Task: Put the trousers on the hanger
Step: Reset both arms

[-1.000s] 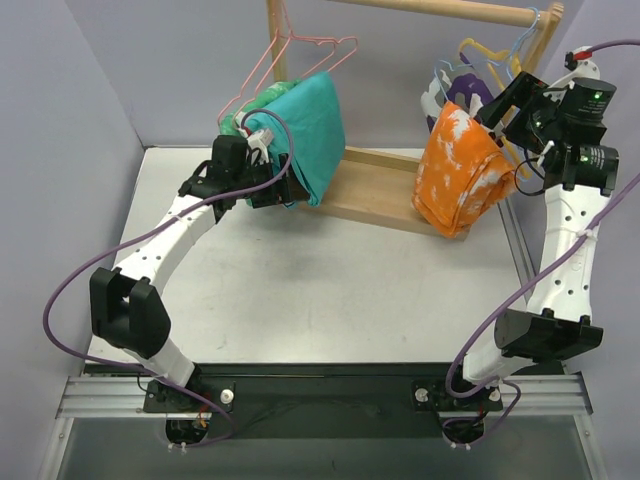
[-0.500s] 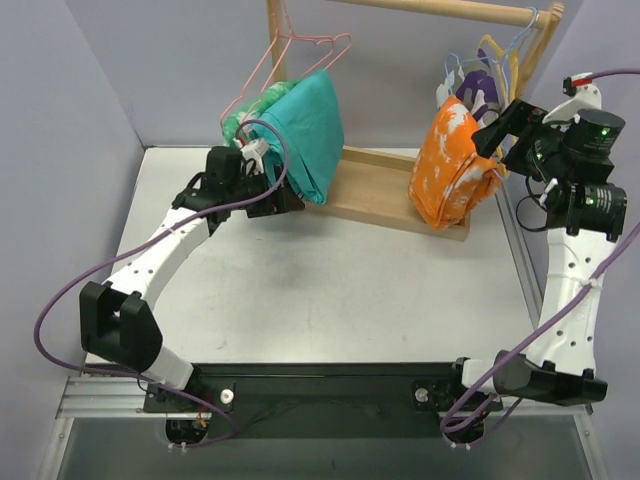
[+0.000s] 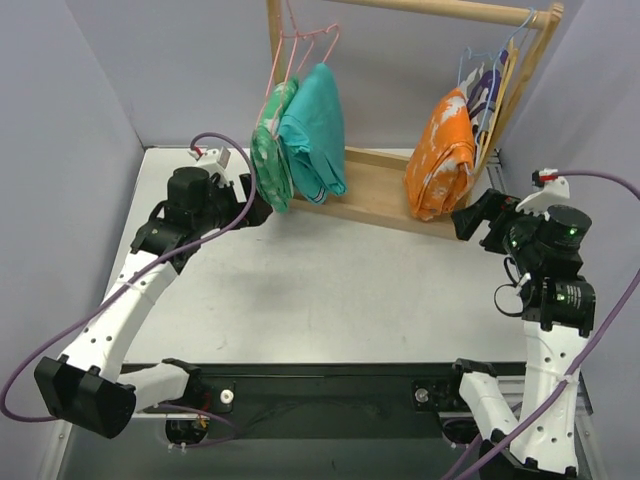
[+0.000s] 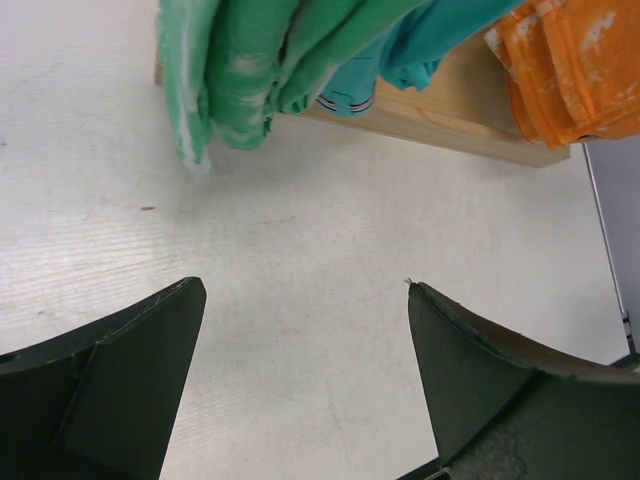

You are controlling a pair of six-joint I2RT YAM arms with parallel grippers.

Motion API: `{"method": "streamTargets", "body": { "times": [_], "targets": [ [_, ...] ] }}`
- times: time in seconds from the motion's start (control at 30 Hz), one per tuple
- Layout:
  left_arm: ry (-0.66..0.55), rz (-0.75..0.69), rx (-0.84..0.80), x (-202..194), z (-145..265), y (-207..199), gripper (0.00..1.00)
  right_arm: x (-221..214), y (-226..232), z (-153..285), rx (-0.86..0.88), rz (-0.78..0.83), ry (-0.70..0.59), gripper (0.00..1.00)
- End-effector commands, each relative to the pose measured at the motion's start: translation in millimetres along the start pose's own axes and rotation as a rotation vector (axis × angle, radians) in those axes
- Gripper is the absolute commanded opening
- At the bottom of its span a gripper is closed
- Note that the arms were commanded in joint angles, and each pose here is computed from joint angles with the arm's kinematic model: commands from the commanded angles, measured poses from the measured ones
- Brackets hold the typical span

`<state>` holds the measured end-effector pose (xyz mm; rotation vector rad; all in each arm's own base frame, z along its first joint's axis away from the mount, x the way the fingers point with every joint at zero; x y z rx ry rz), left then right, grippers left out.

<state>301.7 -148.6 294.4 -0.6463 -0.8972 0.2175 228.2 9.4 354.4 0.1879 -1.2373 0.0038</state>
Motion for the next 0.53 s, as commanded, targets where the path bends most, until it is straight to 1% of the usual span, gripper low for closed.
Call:
{"method": "streamTargets", "body": {
  "times": [0.0, 0.13, 0.4, 0.5],
  "targets": [
    [-0.077, -0.017, 0.088, 6.2, 17.7, 16.1, 0.94, -31.2, -0.6, 5.4, -0.026, -0.036, -0.003, 0.93],
    [-0.1, -0.013, 0.104, 5.3, 25.0, 21.9, 0.95, -55.2, -1.8, 7.5, -0.041, -0.065, 0.032, 0.93],
    [-0.114, -0.019, 0.081, 2.8, 30.5, 21.7, 0.95, -75.2, -3.7, 12.7, -0.063, -0.069, 0.067, 0.93],
    [-0.129, -0.02, 0.083, 4.4, 32.6, 22.6, 0.96, -85.3, -5.5, 14.3, -0.08, -0.079, 0.085, 0.93]
  ]
}}
Point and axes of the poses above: each gripper's point midway between its finger pads, its own z axis back along the fingers, its own y axis along the line the jaws close on, x = y × z, the point moved 4 cm from there along z, back along the fingers, and after that the axes turned 12 degrees about z, right-handed, at the moved point
